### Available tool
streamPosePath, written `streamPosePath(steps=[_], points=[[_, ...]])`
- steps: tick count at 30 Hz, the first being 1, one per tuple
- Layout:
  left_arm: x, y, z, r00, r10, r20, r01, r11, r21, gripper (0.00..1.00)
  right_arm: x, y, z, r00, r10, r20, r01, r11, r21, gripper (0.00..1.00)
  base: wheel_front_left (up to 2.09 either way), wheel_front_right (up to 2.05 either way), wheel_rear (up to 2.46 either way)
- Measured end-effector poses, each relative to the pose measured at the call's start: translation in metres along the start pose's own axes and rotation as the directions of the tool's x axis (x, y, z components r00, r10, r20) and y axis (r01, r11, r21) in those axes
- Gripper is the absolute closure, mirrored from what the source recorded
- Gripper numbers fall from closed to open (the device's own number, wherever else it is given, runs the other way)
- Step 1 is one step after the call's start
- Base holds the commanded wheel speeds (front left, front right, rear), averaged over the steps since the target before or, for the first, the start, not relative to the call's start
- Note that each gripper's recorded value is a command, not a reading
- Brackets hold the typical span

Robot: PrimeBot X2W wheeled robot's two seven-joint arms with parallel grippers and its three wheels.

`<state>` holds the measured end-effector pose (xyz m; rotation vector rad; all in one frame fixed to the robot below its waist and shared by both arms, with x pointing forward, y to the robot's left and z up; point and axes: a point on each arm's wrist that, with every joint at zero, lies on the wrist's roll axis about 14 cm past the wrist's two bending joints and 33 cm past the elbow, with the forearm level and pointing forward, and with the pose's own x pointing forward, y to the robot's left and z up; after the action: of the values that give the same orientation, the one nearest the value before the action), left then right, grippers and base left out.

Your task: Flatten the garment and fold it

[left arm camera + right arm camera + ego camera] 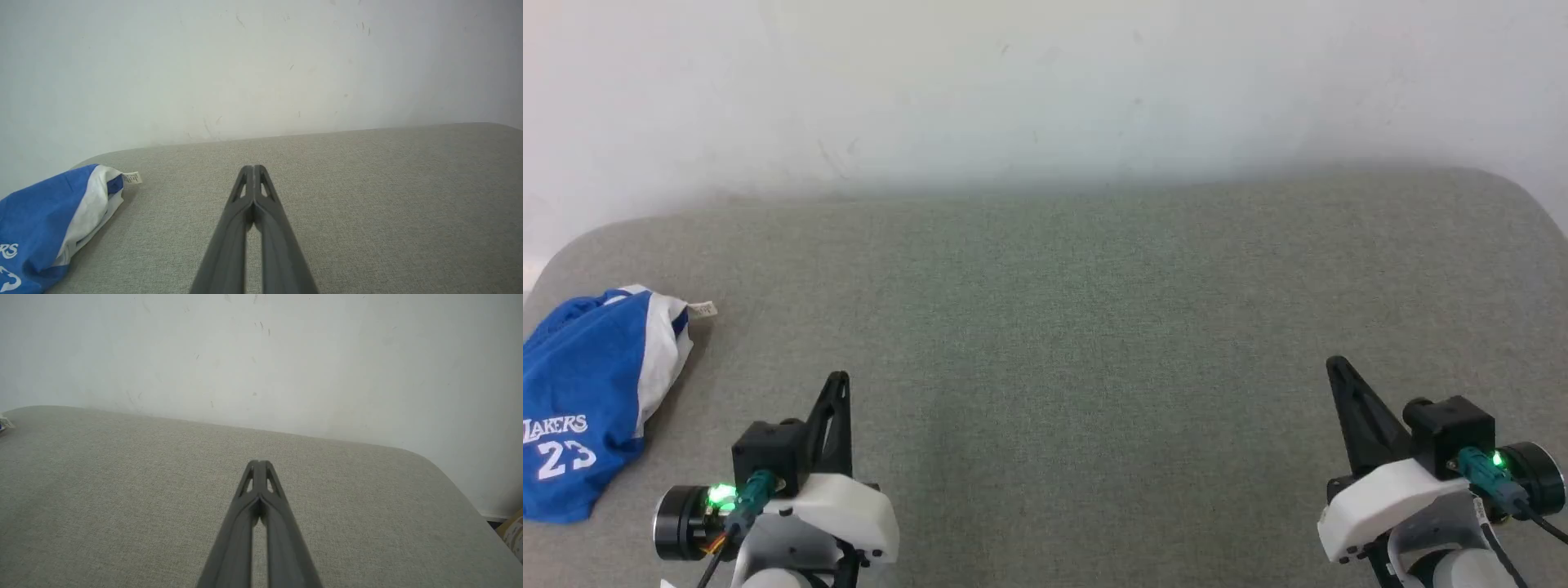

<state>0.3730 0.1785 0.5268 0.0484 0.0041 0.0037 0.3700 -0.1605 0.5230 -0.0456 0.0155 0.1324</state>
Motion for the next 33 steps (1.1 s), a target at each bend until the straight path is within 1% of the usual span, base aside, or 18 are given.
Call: streamPosePath(steps=[19, 20, 33], points=[[0.0000, 0.0000, 0.0000, 1.000, 0.000, 0.000, 0.000, 1.000, 0.000, 1.00, 0.0000, 0.0000, 0.0000, 1.000, 0.000, 0.000, 0.000, 1.000, 0.000, 1.00, 0.00, 0.00, 0.00], [0.0000, 0.0000, -0.0001, 1.000, 0.000, 0.000, 0.000, 1.000, 0.000, 0.00, 0.0000, 0.0000, -0.0001, 1.000, 0.000, 0.000, 0.000, 1.000, 0.000, 0.00, 0.00, 0.00, 0.00], [-0.0001, -0.0007, 0.0008, 1.000, 0.012, 0.011, -0.012, 1.000, 0.001, 0.00, 0.0003, -0.0042, 0.0023, 1.000, -0.011, 0.016, 0.011, 1.000, 0.015, 0.00, 0.00, 0.00, 0.00]])
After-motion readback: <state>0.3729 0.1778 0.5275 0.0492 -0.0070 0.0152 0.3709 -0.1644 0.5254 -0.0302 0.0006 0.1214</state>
